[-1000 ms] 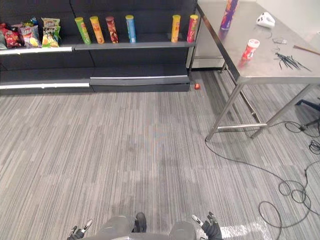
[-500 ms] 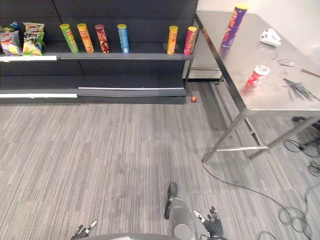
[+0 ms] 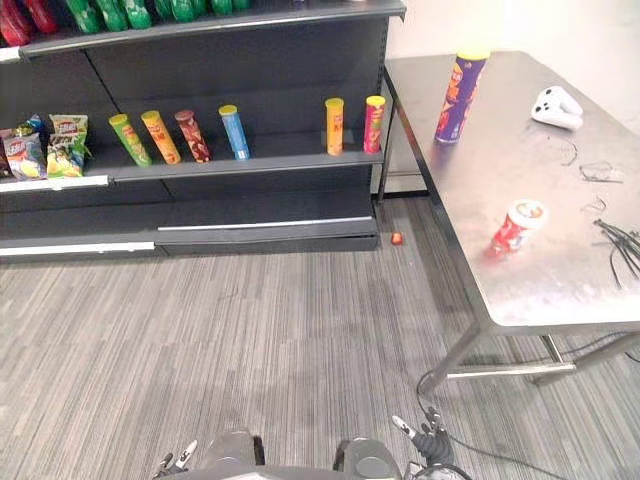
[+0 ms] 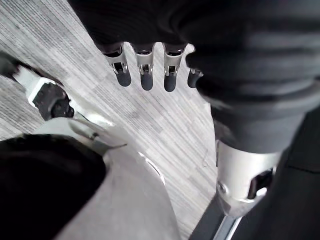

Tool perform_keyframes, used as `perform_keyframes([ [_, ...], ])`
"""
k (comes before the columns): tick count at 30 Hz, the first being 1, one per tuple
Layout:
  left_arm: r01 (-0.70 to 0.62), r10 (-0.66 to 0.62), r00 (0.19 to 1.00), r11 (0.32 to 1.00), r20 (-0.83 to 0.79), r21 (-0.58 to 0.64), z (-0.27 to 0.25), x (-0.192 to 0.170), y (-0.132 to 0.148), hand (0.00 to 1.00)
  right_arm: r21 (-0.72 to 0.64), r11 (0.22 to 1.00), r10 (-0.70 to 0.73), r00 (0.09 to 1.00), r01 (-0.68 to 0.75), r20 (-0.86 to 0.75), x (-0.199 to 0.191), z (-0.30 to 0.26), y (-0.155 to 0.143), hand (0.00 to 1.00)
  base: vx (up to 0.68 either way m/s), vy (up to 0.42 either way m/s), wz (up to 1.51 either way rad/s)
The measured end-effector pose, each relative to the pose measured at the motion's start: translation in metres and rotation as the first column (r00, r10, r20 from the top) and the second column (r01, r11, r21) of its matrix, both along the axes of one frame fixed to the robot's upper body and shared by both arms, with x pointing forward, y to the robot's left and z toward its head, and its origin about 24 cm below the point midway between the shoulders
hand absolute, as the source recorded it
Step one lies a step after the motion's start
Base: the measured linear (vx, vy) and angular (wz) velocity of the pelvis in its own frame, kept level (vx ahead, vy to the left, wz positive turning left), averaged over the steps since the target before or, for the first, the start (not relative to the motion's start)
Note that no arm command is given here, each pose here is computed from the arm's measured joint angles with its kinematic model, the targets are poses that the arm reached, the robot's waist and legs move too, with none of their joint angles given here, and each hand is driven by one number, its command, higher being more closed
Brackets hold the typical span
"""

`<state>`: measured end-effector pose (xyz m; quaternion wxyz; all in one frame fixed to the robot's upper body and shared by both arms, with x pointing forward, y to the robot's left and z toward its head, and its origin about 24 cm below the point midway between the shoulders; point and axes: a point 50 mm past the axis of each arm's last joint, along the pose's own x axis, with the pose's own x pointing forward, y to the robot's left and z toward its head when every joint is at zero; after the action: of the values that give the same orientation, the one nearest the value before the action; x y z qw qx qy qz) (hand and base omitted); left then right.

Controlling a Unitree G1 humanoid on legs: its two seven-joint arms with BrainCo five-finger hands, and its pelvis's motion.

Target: Put the gum and the chips on the shelf.

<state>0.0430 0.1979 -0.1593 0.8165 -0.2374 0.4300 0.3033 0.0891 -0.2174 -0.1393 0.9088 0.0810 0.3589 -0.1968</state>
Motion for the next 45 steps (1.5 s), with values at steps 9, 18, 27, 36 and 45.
perform_keyframes([
  [9, -0.096, 0.094, 0.993, 0.995, 0.071, 0.026, 0.005, 0.003, 0.001, 0.0, 0.079, 0.996, 0.038, 0.998, -0.042, 0.049, 0.006, -0.001, 0.025, 0.0, 0.36, 0.209, -0.35],
  [18, 0.067, -0.066, 0.998, 0.993, -0.015, 0.098, 0.004, 0.002, 0.026, 0.0, 0.092, 0.992, -0.088, 0.996, 0.089, -0.016, -0.01, -0.01, 0.029, 0.0, 0.45, 0.347, -0.2],
  [27, 0.149, -0.147, 0.989, 0.986, -0.032, 0.075, 0.002, -0.003, 0.023, 0.0, 0.08, 0.995, -0.064, 0.997, 0.06, 0.05, 0.009, -0.004, 0.027, 0.0, 0.32, 0.085, -0.5],
  [36, 0.169, -0.167, 0.985, 0.984, -0.034, 0.054, -0.001, 0.007, 0.012, 0.0, 0.054, 0.998, -0.018, 0.994, 0.012, 0.11, 0.026, 0.003, 0.019, 0.0, 0.15, -0.064, -0.62],
  [45, 0.119, -0.119, 0.993, 0.993, 0.003, 0.006, -0.001, 0.016, 0.003, 0.0, 0.017, 1.0, 0.021, 0.995, -0.023, 0.101, 0.022, 0.006, 0.014, 0.0, 0.06, -0.043, -0.39],
])
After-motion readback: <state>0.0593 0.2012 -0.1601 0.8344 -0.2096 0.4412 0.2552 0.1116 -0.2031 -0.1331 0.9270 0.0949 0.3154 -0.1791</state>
